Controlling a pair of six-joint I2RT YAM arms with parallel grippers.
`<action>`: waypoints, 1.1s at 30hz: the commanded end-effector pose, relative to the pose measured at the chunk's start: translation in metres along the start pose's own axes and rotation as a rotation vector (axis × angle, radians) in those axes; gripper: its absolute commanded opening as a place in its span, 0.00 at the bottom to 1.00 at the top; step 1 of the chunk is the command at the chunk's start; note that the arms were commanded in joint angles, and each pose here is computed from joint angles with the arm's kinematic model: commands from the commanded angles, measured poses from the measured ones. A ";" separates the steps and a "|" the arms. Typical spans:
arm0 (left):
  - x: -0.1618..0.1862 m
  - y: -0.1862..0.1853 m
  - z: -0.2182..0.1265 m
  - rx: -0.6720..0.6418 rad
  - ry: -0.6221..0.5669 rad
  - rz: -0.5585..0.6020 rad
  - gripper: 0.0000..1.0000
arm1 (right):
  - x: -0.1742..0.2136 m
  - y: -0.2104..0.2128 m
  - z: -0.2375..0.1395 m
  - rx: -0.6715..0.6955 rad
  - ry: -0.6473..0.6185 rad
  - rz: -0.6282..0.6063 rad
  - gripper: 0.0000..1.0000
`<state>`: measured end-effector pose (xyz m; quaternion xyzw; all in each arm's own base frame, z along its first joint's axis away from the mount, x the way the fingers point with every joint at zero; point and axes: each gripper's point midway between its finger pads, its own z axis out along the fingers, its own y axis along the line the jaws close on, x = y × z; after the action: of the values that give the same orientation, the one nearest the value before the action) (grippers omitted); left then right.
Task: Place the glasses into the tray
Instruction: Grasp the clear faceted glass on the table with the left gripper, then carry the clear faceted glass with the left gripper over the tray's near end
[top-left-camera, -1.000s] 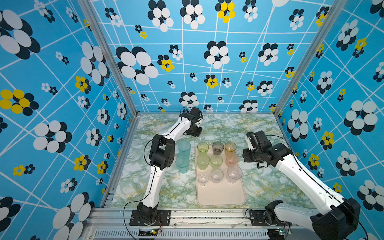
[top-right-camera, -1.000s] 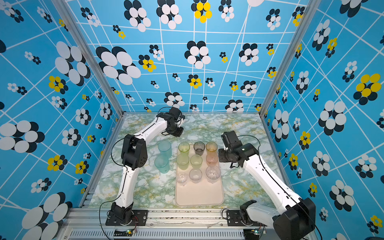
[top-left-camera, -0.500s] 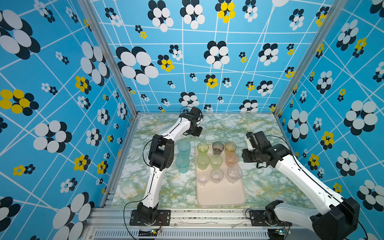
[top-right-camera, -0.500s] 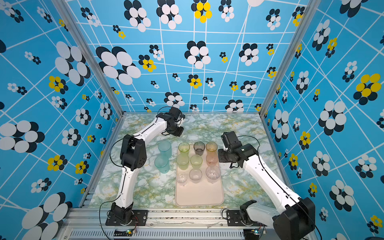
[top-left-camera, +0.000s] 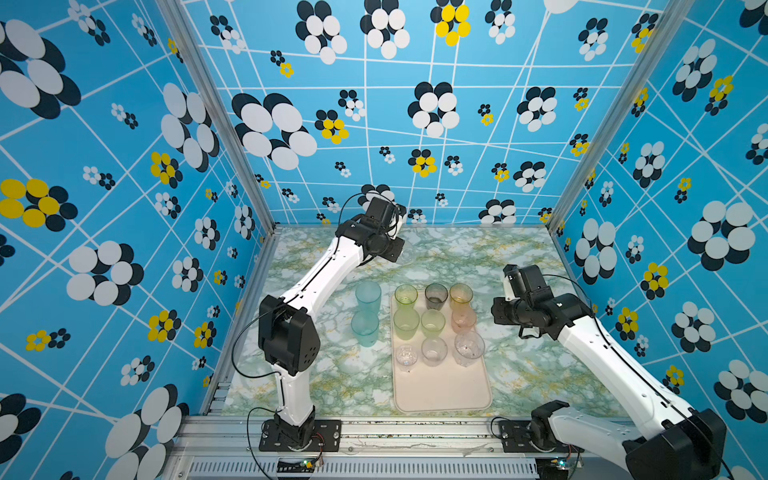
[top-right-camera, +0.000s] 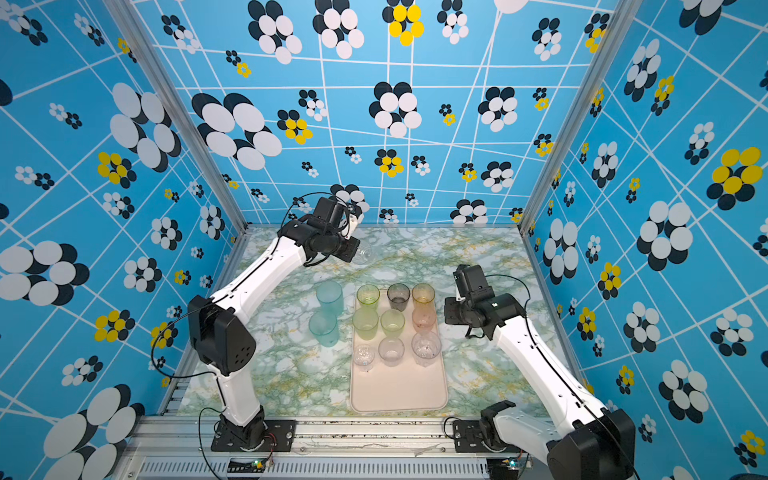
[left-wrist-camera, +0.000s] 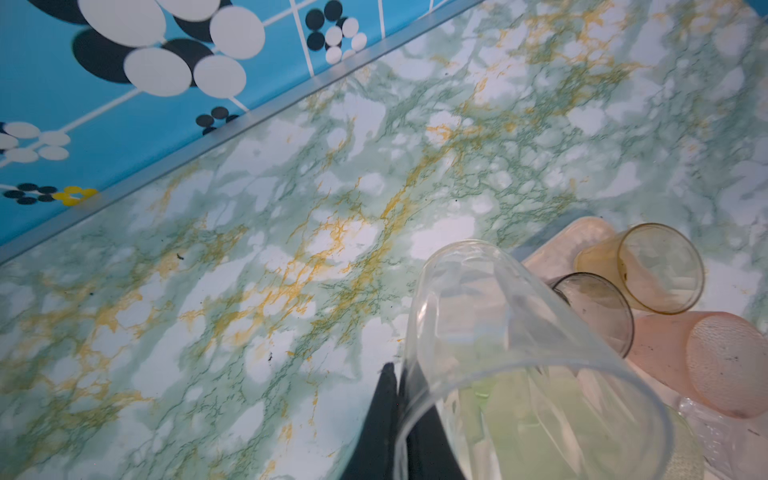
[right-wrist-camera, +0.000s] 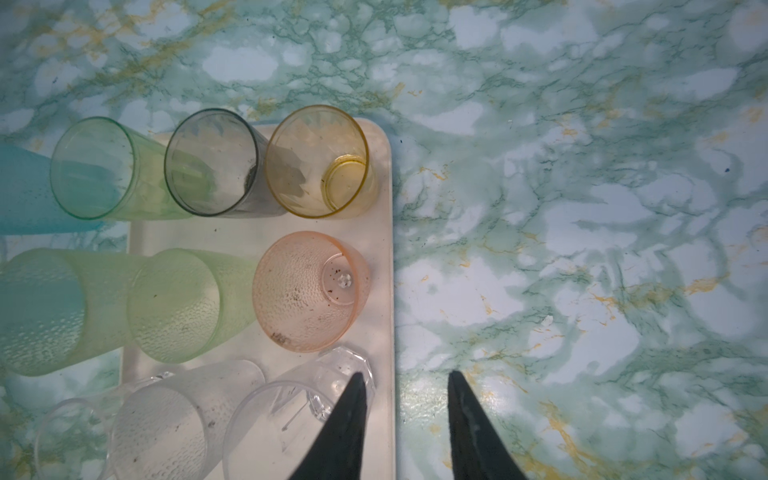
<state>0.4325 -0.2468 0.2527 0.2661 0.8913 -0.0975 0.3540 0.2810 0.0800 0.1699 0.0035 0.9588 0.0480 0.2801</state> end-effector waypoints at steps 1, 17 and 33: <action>0.004 -0.026 -0.035 0.011 -0.025 0.084 0.06 | -0.007 -0.004 -0.001 -0.020 -0.032 0.055 0.35; 0.116 -0.247 -0.125 0.442 0.143 0.584 0.06 | -0.049 -0.007 -0.008 -0.115 -0.135 0.184 0.35; 0.188 -0.334 -0.031 0.450 0.431 0.855 0.06 | -0.052 -0.008 -0.012 -0.137 -0.146 0.189 0.35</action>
<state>0.1189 -0.4412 0.1401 0.6741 0.7239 -0.0961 0.1112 0.3168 0.0684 0.1953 0.0804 0.9323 0.1308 0.3276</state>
